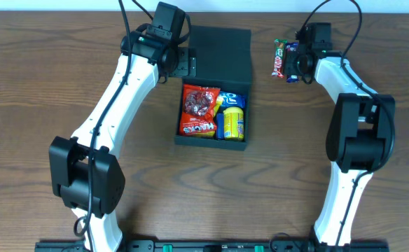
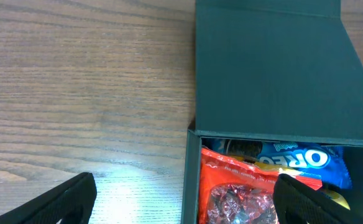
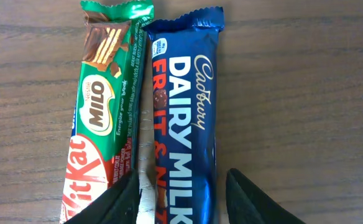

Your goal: Pack container

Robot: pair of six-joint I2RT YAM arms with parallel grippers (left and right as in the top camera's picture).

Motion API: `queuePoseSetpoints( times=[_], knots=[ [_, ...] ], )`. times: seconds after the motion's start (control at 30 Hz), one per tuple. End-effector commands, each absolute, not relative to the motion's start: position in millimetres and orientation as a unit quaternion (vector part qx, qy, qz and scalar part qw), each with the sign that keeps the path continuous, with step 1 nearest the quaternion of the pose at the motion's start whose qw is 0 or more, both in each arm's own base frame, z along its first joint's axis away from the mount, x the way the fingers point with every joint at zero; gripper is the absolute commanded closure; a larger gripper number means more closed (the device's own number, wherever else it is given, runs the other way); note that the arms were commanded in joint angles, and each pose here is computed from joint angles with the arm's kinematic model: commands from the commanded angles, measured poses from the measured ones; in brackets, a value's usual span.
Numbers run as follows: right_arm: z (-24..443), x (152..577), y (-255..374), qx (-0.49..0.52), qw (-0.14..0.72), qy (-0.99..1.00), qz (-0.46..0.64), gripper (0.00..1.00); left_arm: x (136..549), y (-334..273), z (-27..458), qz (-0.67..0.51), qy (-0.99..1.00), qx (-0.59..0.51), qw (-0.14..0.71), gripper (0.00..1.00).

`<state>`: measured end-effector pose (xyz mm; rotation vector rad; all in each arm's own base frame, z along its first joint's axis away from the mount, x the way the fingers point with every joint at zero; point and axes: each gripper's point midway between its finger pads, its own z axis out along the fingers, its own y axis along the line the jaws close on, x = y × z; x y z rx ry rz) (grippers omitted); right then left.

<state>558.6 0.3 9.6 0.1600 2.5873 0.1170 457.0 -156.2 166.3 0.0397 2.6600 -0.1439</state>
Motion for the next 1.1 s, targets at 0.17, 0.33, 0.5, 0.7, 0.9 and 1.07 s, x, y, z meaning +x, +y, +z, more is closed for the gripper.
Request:
queuePoseSetpoints(
  times=[0.17,0.33,0.5,0.7,0.9,1.07],
  knots=[
    [-6.7,552.8,-4.5,0.048,0.247,0.967,0.031,0.56,458.2,-157.2,180.2,-0.060,0.966,0.018,0.251,0.08],
    [-7.7,551.4,-4.5,0.048,0.243,0.968,0.031,0.66,458.0,-157.3,180.2,-0.060,0.966,0.018,0.250,0.08],
    [-6.2,550.9,-4.4,0.048,0.242,0.969,0.032,0.74,458.1,-157.2,180.2,-0.060,0.966,0.018,0.250,0.08],
    [21.9,556.6,-4.5,0.048,0.250,0.966,0.032,0.80,458.2,-157.1,180.2,-0.060,0.966,0.018,0.251,0.09],
    [100.6,562.3,-3.8,0.018,0.281,0.959,0.024,0.89,458.2,-157.1,180.2,-0.057,0.966,0.029,0.251,0.09],
    [187.7,540.3,3.7,-0.025,0.302,0.953,0.015,0.92,459.6,-155.8,180.9,-0.053,0.965,0.029,0.255,0.09]
  ],
)
